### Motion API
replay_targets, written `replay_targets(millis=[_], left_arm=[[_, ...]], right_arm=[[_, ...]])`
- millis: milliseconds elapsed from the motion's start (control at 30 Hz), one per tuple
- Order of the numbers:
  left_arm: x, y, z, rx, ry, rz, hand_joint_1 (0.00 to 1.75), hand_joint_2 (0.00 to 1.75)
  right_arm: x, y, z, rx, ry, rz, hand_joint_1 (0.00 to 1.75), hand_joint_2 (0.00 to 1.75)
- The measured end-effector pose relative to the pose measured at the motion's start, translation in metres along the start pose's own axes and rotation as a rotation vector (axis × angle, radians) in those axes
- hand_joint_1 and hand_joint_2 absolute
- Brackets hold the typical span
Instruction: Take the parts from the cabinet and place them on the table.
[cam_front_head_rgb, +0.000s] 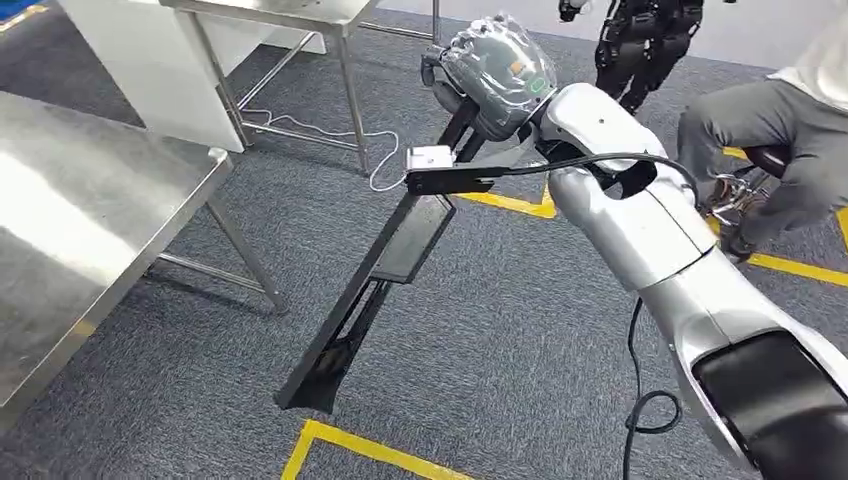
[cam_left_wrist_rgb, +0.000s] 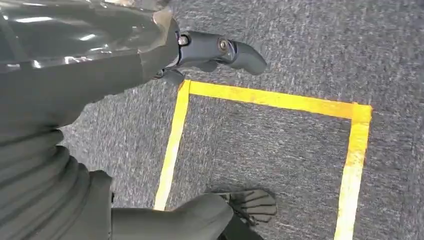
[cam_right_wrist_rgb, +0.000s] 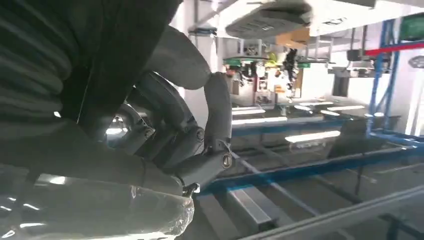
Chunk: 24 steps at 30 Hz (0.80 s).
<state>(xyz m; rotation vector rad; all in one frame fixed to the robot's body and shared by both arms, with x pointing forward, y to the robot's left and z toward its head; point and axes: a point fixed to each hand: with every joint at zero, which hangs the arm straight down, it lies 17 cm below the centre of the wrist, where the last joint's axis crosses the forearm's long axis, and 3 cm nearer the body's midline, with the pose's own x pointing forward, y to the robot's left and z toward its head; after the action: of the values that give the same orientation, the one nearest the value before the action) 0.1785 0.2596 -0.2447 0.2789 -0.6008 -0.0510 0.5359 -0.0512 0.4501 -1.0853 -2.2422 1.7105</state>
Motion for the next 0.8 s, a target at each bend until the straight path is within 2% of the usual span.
replay_targets(millis=[200,333,800], left_arm=[[0.000,0.002,0.000,0.008,-0.001,-0.002,0.00,1.75],[0.002,0.002,-0.001,0.010,-0.009,-0.007,0.00,1.75],[-0.004,0.000,0.002,0.005,0.005,-0.013,0.00,1.75]], right_arm=[[0.000,0.001,0.001,-0.002,0.000,0.002,1.69,1.75],[-0.001,0.016,0.010,0.022,0.011,-0.011,1.69,1.75],[-0.002,0.017,0.011,0.026,0.010,-0.005,1.69,1.75]])
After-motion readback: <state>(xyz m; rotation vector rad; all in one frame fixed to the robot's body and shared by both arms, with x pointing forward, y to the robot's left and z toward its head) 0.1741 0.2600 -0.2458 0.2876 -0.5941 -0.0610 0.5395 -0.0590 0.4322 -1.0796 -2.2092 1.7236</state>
